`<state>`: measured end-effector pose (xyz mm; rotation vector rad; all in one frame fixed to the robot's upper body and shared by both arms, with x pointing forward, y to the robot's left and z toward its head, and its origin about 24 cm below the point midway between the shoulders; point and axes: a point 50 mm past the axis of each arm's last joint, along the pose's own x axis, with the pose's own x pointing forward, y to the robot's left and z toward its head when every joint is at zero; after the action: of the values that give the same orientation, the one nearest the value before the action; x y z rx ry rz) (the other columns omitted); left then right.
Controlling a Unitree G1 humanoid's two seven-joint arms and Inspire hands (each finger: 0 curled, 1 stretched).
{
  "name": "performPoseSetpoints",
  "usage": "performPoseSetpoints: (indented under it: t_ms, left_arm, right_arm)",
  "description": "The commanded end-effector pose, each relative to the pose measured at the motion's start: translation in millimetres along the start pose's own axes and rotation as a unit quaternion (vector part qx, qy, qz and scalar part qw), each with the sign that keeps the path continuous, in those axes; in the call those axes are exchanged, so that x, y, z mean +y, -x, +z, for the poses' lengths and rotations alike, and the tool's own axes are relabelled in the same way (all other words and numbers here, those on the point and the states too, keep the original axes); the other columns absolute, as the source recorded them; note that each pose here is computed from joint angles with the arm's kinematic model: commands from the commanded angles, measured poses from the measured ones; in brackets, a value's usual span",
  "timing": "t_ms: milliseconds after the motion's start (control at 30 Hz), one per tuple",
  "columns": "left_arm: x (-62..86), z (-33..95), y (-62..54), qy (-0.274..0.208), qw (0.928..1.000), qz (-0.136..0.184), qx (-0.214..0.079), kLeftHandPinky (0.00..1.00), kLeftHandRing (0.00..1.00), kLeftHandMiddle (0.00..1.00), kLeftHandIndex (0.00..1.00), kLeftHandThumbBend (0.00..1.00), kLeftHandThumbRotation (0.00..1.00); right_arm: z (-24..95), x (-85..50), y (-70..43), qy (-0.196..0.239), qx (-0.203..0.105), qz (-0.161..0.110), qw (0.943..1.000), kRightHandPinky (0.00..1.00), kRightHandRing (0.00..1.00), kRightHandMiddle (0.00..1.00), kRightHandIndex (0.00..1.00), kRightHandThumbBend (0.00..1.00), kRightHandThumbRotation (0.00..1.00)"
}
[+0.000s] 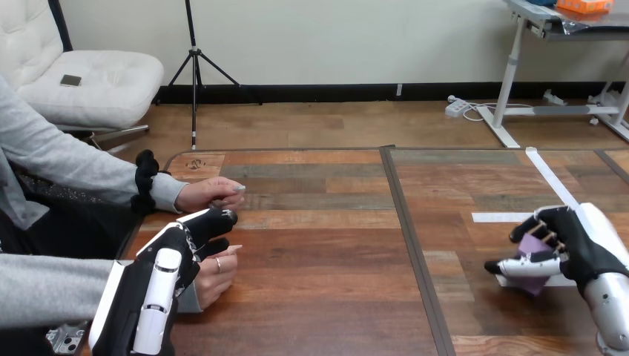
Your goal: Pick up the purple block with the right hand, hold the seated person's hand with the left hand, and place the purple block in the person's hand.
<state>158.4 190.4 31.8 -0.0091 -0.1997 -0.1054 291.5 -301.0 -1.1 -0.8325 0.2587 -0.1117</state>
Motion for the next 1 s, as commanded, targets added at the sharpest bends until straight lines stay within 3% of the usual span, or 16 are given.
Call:
performPoseSetpoints:
  t_ms: [0,400,567,800,967]
  left_arm:
    - [-1.8,14.3,-13.0,-0.008,0.9989,-0.005,-0.047,0.78,0.80,0.75,0.69,0.37,1.00]
    - [-1.1,14.7,-13.9,-0.010,0.9986,0.001,-0.052,0.76,0.79,0.75,0.67,0.33,0.98]
    - [-0.2,14.1,-14.8,-0.013,0.9983,0.000,-0.057,0.72,0.77,0.73,0.66,0.27,0.97]
    - [2.2,13.0,-15.8,-0.020,0.9980,-0.002,-0.060,0.68,0.75,0.72,0.65,0.24,0.96]
    - [4.1,14.3,-15.9,-0.044,0.9972,-0.005,-0.060,0.63,0.73,0.71,0.64,0.22,0.92]
  right_arm:
    - [38.0,-12.2,-12.3,-0.053,-0.087,-0.046,0.9938,0.32,0.36,0.41,0.44,0.90,0.00]
    - [50.8,-13.5,-5.9,-0.101,-0.145,-0.062,0.9823,0.28,0.32,0.38,0.43,0.91,0.00]
    - [54.4,-13.6,-2.7,-0.111,-0.165,-0.063,0.9781,0.28,0.32,0.37,0.43,0.91,0.00]
    - [60.9,-13.9,3.8,-0.144,-0.197,-0.071,0.9672,0.26,0.30,0.37,0.43,0.91,0.00]
    - [63.8,-13.9,6.9,-0.158,-0.206,-0.076,0.9626,0.25,0.29,0.37,0.42,0.91,0.00]
